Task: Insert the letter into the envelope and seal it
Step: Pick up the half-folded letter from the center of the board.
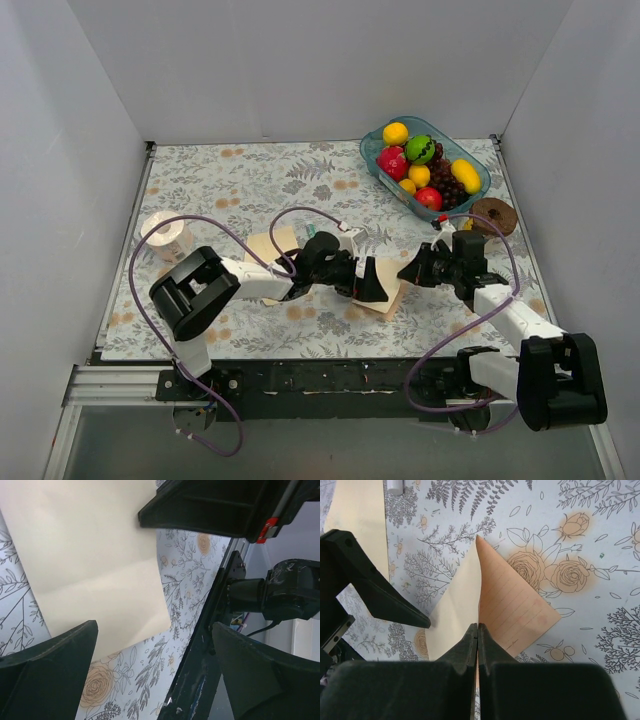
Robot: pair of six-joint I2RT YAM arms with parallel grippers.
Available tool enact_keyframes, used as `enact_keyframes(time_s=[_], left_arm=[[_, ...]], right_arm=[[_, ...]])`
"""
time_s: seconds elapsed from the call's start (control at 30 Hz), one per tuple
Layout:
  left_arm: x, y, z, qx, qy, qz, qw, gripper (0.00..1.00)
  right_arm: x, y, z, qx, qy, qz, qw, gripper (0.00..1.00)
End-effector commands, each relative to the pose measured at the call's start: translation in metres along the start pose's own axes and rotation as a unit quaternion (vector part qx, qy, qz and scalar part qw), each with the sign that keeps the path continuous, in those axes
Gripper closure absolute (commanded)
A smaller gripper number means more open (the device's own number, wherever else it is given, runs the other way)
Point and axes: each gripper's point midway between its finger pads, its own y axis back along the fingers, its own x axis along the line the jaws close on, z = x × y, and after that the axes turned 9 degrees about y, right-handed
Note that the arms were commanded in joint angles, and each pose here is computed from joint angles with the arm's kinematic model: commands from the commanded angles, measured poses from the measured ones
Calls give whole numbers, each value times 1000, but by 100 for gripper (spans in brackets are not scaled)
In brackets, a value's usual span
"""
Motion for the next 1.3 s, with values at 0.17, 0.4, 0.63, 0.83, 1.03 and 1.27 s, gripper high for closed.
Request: enact_keyframes(time_s=[0.17, 0.4, 0.63, 0.83, 1.03, 1.27], left_arm=[[-2, 31, 12, -40, 2, -18, 999, 2], [10, 54, 38, -75, 9, -13, 997, 2], [18, 52, 32, -67, 18, -20, 997, 2], [25, 49, 20, -65, 42, -38, 996, 2], [17, 48, 17, -67, 51, -78, 993, 2], [14, 49, 19, -75, 60, -106, 990, 2]], right_arm=[[22, 18, 26, -47, 43, 41, 997, 99], [38, 27, 27, -58, 64, 79, 993, 99], [53, 33, 30, -71, 73, 120, 988, 99], [68, 40, 35, -88, 73, 157, 981, 99], [82, 46, 37, -89, 74, 199, 973, 99], [94, 54, 39, -90, 84, 233, 965, 99]])
